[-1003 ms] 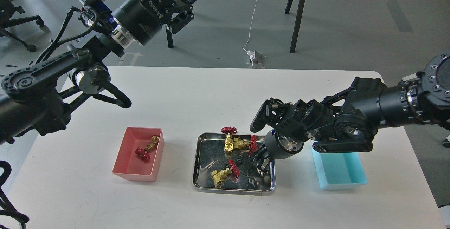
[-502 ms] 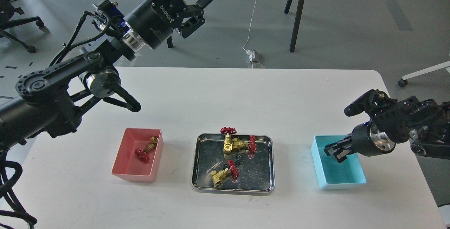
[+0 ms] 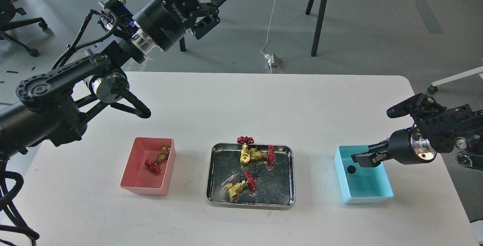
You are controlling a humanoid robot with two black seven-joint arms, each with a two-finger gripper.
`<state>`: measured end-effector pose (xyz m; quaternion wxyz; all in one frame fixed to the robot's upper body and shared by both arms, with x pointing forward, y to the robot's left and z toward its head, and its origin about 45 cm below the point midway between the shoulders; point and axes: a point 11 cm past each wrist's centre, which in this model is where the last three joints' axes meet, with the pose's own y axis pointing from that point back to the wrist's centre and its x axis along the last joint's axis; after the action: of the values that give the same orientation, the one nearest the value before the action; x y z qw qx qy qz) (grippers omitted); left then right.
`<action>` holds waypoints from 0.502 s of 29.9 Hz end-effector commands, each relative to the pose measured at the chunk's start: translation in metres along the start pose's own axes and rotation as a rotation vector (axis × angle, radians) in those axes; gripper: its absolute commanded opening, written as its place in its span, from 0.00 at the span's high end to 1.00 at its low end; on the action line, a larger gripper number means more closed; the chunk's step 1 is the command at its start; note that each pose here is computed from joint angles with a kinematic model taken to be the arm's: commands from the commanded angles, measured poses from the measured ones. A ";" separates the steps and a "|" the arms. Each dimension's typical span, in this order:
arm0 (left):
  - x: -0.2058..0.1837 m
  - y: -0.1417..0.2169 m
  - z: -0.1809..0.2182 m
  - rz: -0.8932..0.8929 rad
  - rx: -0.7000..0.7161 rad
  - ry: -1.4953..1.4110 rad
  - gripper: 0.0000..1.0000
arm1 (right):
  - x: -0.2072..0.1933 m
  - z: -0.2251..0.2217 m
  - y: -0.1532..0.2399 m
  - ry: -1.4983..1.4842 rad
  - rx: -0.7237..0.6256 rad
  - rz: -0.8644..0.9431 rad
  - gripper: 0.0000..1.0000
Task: Place valve in pink box and gear in blue box
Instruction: 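Open the right gripper to drop the gear and withdraw the arm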
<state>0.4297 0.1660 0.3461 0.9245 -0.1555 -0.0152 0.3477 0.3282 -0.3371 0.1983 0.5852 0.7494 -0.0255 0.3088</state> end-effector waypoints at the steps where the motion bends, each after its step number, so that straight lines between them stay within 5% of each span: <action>1: 0.013 0.003 -0.003 0.033 0.013 -0.014 0.05 | 0.063 -0.004 0.022 -0.217 0.073 0.286 0.00; 8: 0.041 0.017 -0.019 0.020 0.048 0.054 0.05 | 0.195 0.003 0.101 -1.206 0.659 0.768 0.00; 15: 0.085 0.027 -0.006 0.244 -0.132 0.208 0.02 | 0.229 -0.029 0.077 -1.362 1.181 0.655 0.00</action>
<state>0.4716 0.2194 0.3247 0.8872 -0.2100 0.0543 0.4072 0.4640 -0.2687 0.3909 -0.0777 0.8921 -0.4427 -0.0470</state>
